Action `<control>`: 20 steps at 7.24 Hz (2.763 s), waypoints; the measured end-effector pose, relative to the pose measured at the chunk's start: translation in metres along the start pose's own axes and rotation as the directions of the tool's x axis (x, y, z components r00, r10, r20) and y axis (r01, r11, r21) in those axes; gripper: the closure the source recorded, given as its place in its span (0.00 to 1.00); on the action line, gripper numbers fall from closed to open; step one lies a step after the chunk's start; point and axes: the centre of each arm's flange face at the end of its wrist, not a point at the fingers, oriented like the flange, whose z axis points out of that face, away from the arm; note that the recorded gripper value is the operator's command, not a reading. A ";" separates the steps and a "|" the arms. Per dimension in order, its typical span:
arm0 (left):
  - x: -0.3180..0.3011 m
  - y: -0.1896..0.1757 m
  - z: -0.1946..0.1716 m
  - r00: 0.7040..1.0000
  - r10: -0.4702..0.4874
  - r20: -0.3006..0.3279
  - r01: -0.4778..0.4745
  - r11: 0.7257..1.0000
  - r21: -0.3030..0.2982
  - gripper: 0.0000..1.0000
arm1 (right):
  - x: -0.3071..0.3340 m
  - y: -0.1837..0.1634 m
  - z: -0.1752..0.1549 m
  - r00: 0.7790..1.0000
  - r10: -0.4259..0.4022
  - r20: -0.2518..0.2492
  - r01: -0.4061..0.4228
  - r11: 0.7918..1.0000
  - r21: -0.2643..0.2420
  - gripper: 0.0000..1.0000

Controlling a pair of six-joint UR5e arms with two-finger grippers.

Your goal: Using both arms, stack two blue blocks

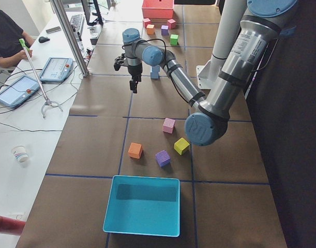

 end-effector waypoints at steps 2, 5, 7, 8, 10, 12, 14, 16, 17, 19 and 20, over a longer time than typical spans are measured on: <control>-0.154 0.024 -0.012 0.999 0.045 0.027 -0.044 0.999 -0.012 0.00 | 0.003 0.005 0.003 1.000 -0.004 -0.001 0.004 1.000 0.006 0.00; -0.330 0.081 0.008 0.999 0.007 0.050 -0.006 1.000 -0.016 0.00 | 0.002 0.004 0.003 1.000 -0.008 -0.001 0.008 1.000 0.012 0.00; -0.374 0.111 0.032 0.999 -0.013 0.052 0.013 1.000 -0.007 0.00 | 0.002 0.004 0.002 1.000 -0.009 -0.001 0.009 1.000 0.013 0.00; -0.385 0.118 0.041 0.998 -0.025 0.052 0.026 1.000 -0.013 0.00 | 0.002 0.004 0.002 1.000 -0.009 -0.001 0.009 1.000 0.013 0.00; -0.395 0.125 0.047 0.997 -0.058 0.051 0.059 0.998 -0.021 0.00 | 0.002 0.003 0.002 1.000 -0.009 -0.001 0.009 1.000 0.014 0.00; -0.397 0.127 0.049 0.993 -0.106 0.051 0.107 0.994 -0.023 0.00 | 0.001 0.003 0.001 1.000 -0.010 -0.001 0.010 1.000 0.014 0.00; -0.396 0.129 0.051 0.991 -0.129 0.023 0.130 0.991 -0.028 0.00 | 0.001 0.002 0.001 1.000 -0.011 -0.001 0.011 1.000 0.015 0.00; -0.392 0.131 0.053 0.991 -0.134 -0.031 0.133 0.991 -0.028 0.00 | 0.001 0.002 0.001 1.000 -0.011 -0.001 0.011 1.000 0.016 0.00; -0.392 0.131 0.053 0.990 -0.133 -0.038 0.132 0.991 -0.027 0.00 | 0.001 0.002 0.001 1.000 -0.011 -0.001 0.011 1.000 0.016 0.00; -0.391 0.131 0.053 0.991 -0.131 -0.041 0.130 0.991 -0.026 0.00 | 0.001 0.002 0.001 1.000 -0.011 -0.003 0.011 1.000 0.015 0.00; -0.391 0.131 0.053 0.991 -0.129 -0.041 0.128 0.992 -0.024 0.00 | 0.002 0.003 0.002 1.000 -0.011 -0.004 0.011 1.000 0.014 0.00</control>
